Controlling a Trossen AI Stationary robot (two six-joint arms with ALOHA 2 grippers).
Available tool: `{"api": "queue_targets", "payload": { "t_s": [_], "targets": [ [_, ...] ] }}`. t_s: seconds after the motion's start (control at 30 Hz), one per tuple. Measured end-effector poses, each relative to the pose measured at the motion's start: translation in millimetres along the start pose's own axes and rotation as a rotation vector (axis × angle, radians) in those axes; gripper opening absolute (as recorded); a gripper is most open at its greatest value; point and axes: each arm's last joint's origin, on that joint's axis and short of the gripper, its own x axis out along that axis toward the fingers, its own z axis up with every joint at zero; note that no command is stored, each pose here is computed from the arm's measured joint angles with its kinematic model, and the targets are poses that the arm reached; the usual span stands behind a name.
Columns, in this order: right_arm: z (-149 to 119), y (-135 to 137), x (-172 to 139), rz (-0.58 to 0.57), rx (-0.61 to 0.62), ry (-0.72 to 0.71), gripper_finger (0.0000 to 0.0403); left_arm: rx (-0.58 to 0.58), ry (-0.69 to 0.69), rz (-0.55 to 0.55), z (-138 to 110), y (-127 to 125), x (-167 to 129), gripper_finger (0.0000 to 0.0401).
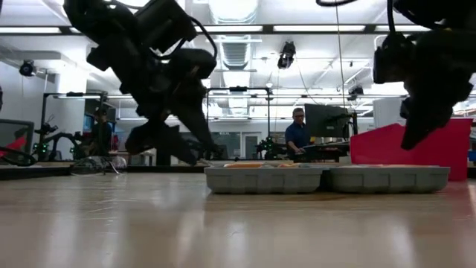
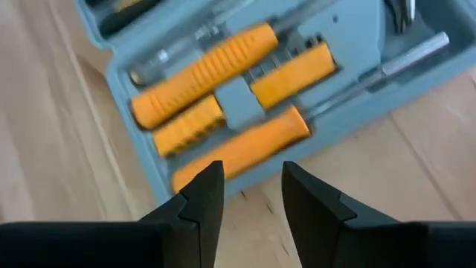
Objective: Prefit tool cases
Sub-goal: Close the gray pre-fit tool case
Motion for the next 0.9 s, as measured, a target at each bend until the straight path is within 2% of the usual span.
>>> {"api": "queue_targets", "payload": {
  "t_s": [0.13,0.43,0.57,0.9],
  "targets": [
    [-5.2,-5.5,-0.3,-0.056,-0.011,0.055,0.0115,-0.002,-0.025,-0.029,2.9,-2.6,-0.1,0.0203],
    [-7.9,-6.3,-0.6,-0.039,-0.027,0.110,0.0105,-0.008,-0.061,-0.006,5.9,-0.1,-0.1,0.0186],
    [-9.8,-9.4,-1.0,-0.081,-0.031,0.120,0.0111,-0.009,-0.048,-0.003,5.4,0.7,0.0,0.0183],
    [-10.5,-10.2,-0.8,-0.092,-0.023,0.126,0.0110,-0.018,-0.026,0.027,1.1,7.0,1.2,0.0198]
  ]
}}
